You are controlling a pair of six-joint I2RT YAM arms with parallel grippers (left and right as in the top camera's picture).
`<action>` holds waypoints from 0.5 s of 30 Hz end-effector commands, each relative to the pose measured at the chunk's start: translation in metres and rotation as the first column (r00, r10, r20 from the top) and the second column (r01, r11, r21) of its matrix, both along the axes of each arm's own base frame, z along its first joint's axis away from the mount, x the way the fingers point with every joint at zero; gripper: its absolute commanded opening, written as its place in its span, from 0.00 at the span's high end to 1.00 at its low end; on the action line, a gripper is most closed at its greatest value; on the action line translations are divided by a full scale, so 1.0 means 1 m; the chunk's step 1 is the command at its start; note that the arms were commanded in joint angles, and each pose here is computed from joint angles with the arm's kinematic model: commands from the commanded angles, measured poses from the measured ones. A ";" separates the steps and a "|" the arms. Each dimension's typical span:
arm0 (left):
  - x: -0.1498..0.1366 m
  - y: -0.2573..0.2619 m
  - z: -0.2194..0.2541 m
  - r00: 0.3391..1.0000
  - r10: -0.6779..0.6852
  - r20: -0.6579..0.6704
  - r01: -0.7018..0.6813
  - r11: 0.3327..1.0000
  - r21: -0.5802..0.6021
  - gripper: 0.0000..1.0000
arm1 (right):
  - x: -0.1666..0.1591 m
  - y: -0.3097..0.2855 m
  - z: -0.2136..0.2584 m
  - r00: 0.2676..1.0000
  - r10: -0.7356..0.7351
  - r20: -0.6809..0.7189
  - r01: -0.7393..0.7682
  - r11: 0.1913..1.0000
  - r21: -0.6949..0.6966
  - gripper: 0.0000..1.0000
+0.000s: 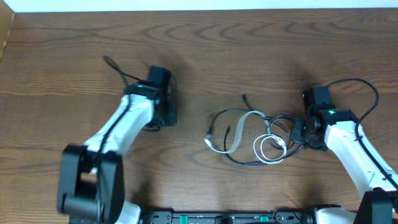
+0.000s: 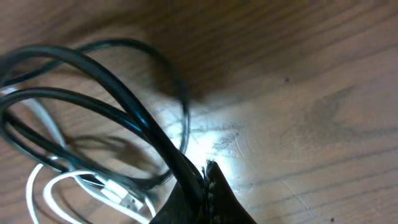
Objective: Untangle cables
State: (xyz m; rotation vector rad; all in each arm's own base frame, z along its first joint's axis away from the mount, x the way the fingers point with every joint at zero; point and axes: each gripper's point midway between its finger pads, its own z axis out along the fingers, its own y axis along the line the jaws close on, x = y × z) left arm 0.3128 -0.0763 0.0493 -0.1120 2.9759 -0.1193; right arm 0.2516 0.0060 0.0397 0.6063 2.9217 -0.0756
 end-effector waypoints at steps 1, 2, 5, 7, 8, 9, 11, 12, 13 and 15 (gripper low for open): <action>0.007 0.000 0.035 0.994 0.029 0.103 -0.018 0.994 -0.107 0.62 | 0.011 0.018 0.005 0.998 0.033 0.055 -0.039 0.994 0.104 0.99; 0.009 -0.005 0.042 0.992 0.030 0.120 -0.012 0.989 -0.149 0.61 | 0.016 0.033 0.007 0.992 0.094 0.082 -0.107 0.979 0.172 0.99; 0.010 -0.035 0.064 0.987 -0.006 0.163 0.059 0.944 -0.324 0.58 | 0.022 0.129 0.051 0.781 0.456 0.426 -0.623 0.611 0.488 0.99; 0.007 -0.051 0.068 0.987 -0.037 0.159 0.098 0.914 -0.393 0.57 | 0.017 0.152 0.072 0.707 0.460 0.538 -0.708 0.461 0.536 0.99; 0.004 -0.058 0.068 0.987 -0.053 0.153 0.112 0.903 -0.414 0.57 | 0.017 0.153 0.074 0.701 0.459 0.546 -0.713 0.452 0.536 0.99; 0.001 -0.065 0.068 0.986 -0.073 0.148 0.131 0.895 -0.427 0.57 | 0.017 0.154 0.073 0.700 0.462 0.545 -0.714 0.453 0.534 0.99; -0.007 -0.082 0.063 0.981 -0.136 0.135 0.182 0.883 -0.432 0.56 | 0.017 0.154 0.073 0.700 0.464 0.543 -0.714 0.455 0.532 0.99; -0.010 -0.088 0.061 0.979 -0.156 0.130 0.198 0.880 -0.431 0.56 | 0.017 0.154 0.073 0.700 0.463 0.544 -0.714 0.452 0.534 0.99; -0.014 -0.095 0.059 0.976 -0.179 0.125 0.216 0.876 -0.432 0.56 | 0.016 0.155 0.074 0.699 0.462 0.545 -0.715 0.449 0.536 0.99; -0.023 -0.112 0.056 0.967 -0.229 0.113 0.255 0.857 -0.448 0.56 | 0.016 0.155 0.074 0.700 0.462 0.544 -0.714 0.449 0.537 0.99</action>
